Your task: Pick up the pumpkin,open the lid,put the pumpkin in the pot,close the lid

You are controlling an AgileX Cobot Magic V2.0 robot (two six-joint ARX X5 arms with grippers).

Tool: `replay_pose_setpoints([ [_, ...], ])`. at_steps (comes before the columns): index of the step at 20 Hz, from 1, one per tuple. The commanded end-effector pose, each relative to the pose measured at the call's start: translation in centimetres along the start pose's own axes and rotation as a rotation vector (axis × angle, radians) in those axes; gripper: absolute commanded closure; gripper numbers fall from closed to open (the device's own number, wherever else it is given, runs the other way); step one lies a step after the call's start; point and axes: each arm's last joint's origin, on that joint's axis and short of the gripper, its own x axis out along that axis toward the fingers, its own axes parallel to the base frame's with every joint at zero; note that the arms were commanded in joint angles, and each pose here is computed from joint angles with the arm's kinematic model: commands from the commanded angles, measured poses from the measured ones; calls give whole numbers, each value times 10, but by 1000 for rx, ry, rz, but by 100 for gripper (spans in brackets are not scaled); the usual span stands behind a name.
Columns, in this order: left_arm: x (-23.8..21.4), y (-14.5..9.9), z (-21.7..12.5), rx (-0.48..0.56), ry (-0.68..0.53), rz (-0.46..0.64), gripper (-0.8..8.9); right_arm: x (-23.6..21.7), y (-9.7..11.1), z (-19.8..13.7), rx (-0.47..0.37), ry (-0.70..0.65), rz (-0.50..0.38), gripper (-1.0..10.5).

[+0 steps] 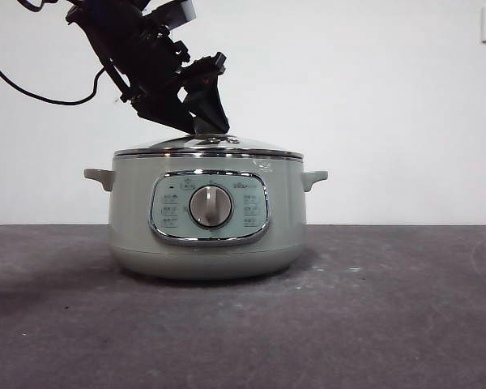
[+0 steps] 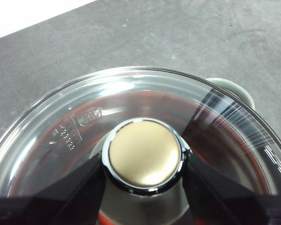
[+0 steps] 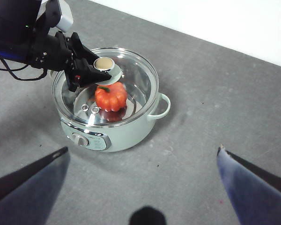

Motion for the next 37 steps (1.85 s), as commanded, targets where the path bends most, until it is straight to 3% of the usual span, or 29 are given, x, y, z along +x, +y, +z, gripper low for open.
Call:
replay_pose_setpoints([
  [1,5,-1,-4,12,31,-7,579,-1,0,0,8,-4,4,381],
  [3,4,-2,-4,10,37,-9,384,-1,0,0,8,-1,6,381],
  [5,2,-2,-4,6,48,-9,299,-1,1,-1,8,10,30,381],
  [9,-10,-4,-1,4,57,-12,302,1,4,-4,24,44,109,383],
  [12,-28,-6,7,6,42,-11,302,4,4,-7,22,89,118,383],
  [14,-49,-10,12,5,42,-15,302,7,7,-9,27,132,187,383],
  [20,-151,-32,14,-43,96,-157,315,16,11,-12,43,228,311,390],
  [22,-188,-41,8,-51,112,-187,318,21,13,-14,42,275,347,485],
  [23,-204,-44,4,-52,114,-198,355,23,13,-15,40,295,347,552],
  [24,-219,-48,1,-53,114,-203,460,25,13,-15,41,309,346,617],
  [26,-245,-53,-7,-51,112,-202,761,27,14,-15,39,315,346,795],
  [27,-253,-55,-9,-49,109,-201,841,28,14,-14,31,315,348,880],
  [28,-258,-56,-11,-48,104,-201,817,28,14,-14,25,314,349,954],
  [37,-279,-61,-18,-41,83,-198,818,29,14,-14,39,320,345,956],
])
